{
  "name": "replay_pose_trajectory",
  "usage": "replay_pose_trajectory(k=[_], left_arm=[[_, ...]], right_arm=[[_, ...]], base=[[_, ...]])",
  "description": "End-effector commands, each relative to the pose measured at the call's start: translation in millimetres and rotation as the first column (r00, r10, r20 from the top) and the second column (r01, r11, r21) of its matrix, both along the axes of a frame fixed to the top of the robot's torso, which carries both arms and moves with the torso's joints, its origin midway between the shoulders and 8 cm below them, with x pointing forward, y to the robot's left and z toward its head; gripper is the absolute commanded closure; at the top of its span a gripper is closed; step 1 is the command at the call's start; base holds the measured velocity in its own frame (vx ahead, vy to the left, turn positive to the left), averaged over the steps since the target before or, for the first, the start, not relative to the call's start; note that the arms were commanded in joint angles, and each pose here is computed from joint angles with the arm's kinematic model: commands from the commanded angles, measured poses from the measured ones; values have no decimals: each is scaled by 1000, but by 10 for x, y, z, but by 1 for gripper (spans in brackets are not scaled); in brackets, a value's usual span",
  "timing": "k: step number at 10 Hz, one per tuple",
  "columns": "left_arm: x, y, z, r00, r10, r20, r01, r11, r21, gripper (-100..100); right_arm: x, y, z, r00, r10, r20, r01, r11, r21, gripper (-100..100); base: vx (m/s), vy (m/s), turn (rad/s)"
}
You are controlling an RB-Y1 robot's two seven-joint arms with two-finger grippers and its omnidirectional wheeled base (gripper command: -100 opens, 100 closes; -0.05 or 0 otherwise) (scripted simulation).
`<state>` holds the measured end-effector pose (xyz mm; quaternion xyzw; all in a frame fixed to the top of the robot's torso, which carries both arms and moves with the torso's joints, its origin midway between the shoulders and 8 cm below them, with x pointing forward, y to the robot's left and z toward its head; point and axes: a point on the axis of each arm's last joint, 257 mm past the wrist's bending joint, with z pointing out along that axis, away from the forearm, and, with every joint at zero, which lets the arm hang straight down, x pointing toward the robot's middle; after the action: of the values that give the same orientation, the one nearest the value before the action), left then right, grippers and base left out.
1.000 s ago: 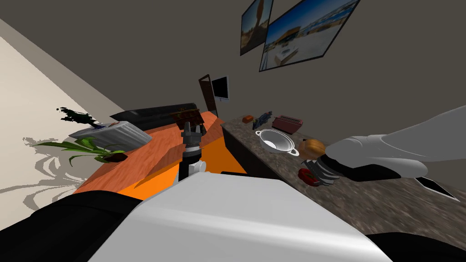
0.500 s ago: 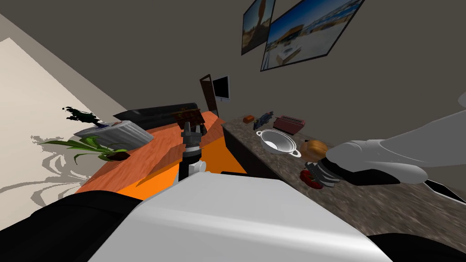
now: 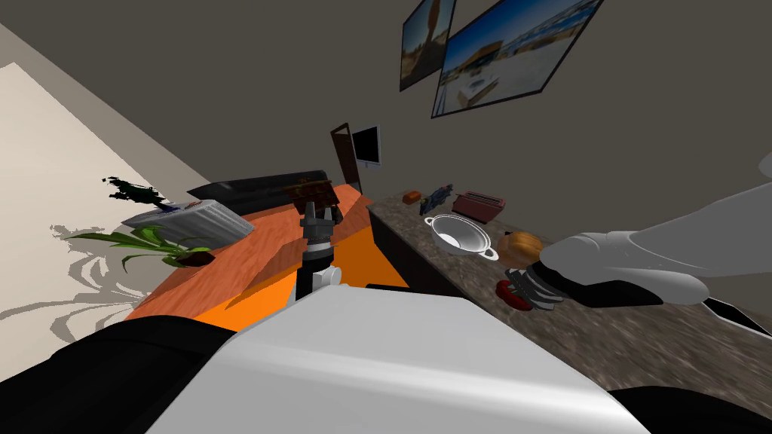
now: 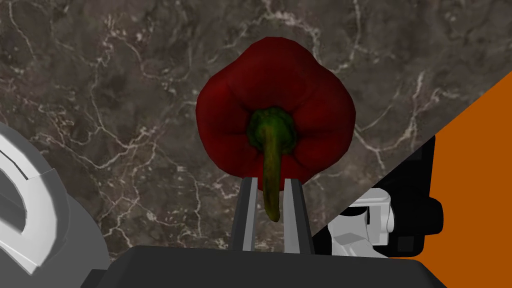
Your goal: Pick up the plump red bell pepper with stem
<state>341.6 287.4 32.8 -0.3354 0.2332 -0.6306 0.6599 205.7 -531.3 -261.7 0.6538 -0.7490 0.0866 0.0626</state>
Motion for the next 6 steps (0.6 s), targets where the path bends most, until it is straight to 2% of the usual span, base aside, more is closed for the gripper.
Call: replay_pose_trajectory(k=[1, 4, 5, 6], left_arm=[[0, 0, 0, 1000, 0, 0, 0, 1000, 0, 0], [0, 0, 0, 1000, 0, 0, 0, 1000, 0, 0], [0, 0, 0, 1000, 0, 0, 0, 1000, 0, 0], [0, 0, 0, 1000, 0, 0, 0, 1000, 0, 0]], right_arm=[[58, 42, 78, 1000, 9, 1, -9, 1000, 0, 100], [168, 123, 223, 1000, 22, 0, -22, 1000, 0, 100], [160, 112, 196, 1000, 21, 2, -21, 1000, -1, 100], [161, 116, 202, 1000, 21, 0, -21, 1000, 0, 0]], base=[[-7, -3, -66], [-14, -6, -58], [-5, -2, -5], [0, 0, 0]])
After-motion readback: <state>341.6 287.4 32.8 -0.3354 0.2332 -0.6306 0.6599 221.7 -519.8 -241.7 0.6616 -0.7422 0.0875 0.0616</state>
